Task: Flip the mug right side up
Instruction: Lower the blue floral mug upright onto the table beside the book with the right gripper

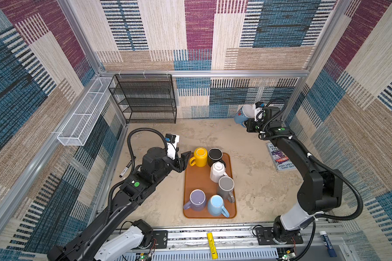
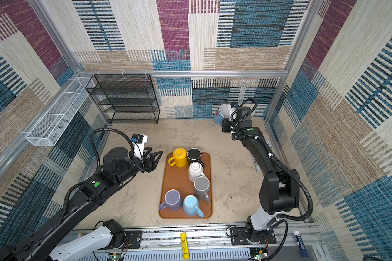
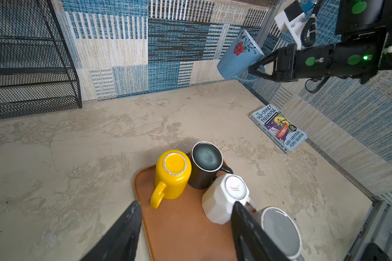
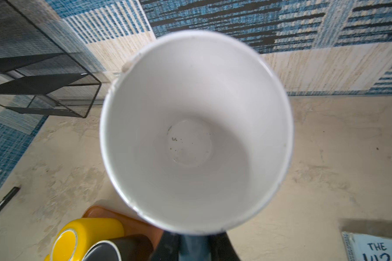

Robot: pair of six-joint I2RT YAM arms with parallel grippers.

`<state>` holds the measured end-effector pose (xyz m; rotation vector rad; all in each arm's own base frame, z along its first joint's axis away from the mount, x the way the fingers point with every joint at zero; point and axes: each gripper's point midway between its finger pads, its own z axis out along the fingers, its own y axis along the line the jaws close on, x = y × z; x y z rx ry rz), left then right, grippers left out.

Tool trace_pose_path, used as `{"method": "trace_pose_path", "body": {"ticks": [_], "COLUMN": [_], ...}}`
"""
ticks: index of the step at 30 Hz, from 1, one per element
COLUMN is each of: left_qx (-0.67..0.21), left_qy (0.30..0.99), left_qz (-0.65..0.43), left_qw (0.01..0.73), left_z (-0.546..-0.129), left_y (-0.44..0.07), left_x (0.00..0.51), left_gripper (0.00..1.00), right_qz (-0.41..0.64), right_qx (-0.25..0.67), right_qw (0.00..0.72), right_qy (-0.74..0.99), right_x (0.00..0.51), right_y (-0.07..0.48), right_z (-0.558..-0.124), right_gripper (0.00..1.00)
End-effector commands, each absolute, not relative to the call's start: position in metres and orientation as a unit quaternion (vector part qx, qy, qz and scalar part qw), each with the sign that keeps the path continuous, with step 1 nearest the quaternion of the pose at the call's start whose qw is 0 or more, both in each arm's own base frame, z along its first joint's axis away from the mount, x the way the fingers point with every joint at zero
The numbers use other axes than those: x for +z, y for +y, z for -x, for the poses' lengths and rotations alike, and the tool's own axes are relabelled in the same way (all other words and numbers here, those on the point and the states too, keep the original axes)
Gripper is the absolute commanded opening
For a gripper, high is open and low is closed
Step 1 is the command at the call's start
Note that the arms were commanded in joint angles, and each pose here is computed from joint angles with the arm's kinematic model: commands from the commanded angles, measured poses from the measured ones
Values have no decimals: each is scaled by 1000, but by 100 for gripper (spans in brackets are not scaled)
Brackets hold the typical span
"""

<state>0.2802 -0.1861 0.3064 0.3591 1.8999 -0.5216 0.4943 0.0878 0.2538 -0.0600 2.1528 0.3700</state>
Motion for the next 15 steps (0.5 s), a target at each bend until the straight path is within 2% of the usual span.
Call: {"method": "trace_pose_path", "body": {"ticks": [1,15], "left_qx": [-196,-190], "left_qy": [803,821], "left_qz": [-152,-155], "left_qw": [541,515], "left_z": [-281,-287], "left_y": [-179,-183], "left_x": [307,296], "left_gripper": [64,63], "right_qz": [24,-8], "right_qx": [102,2], "right_qw": [451,354], "right_qy": [886,935], "right_x": [244,174], "right_y": [67,7], "right_z": [-506,-552], "right_gripper": [0,0]}}
